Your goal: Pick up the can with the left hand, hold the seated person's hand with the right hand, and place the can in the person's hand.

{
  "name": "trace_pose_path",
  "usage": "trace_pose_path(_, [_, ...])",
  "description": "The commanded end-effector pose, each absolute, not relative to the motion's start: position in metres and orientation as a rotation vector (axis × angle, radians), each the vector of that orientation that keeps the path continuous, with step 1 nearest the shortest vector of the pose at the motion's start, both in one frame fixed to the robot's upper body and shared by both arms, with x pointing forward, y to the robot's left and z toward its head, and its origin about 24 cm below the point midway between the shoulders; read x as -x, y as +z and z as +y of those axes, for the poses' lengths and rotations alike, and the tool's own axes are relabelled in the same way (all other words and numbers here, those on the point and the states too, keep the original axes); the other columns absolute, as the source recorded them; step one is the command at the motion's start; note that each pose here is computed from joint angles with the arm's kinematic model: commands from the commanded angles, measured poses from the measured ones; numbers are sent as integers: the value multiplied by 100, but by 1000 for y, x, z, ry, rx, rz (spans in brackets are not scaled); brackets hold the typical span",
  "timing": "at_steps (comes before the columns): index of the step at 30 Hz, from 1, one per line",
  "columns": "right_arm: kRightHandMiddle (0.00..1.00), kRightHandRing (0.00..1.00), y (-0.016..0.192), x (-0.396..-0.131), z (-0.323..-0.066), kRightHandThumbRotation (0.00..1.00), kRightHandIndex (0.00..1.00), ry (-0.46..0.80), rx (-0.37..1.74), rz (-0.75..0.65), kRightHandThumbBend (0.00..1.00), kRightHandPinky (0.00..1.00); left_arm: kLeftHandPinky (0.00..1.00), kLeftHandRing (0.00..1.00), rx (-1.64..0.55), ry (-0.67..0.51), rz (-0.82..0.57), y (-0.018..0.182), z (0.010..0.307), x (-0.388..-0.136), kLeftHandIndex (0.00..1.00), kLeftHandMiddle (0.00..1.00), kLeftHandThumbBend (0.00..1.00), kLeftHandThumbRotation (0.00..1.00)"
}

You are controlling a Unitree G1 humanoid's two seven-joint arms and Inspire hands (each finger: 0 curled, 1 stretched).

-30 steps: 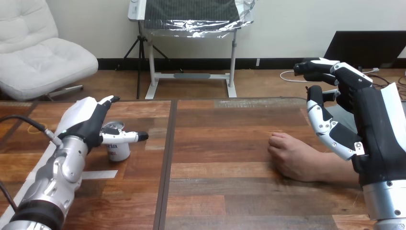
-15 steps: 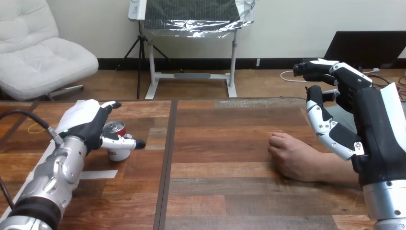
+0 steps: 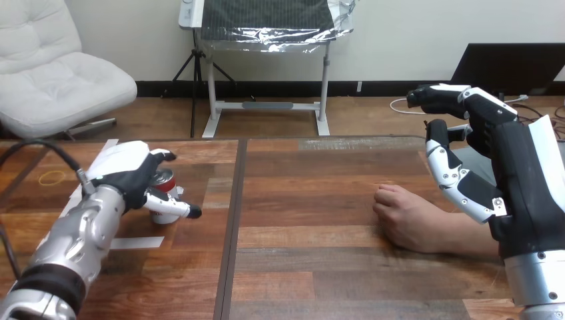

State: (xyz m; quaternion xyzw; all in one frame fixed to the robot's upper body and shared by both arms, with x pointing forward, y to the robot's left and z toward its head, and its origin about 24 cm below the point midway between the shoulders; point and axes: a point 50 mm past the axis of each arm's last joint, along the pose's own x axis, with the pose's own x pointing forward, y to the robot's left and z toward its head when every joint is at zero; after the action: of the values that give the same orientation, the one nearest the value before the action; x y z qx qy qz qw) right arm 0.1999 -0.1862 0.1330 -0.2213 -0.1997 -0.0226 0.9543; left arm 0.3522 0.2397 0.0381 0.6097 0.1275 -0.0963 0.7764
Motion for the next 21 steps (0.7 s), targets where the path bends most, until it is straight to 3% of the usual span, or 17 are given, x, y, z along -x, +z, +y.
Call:
trace_pose_path(1, [77, 75, 153, -201, -185, 0, 65, -42, 456, -510, 13, 54, 77, 87, -1367, -174, 186, 74, 235, -373, 87, 90, 92, 41])
trace_pose_path(21, [75, 76, 154, -201, -185, 0, 64, -35, 468, -508, 13, 55, 72, 82, -1337, -172, 253, 72, 238, -373, 84, 87, 85, 32])
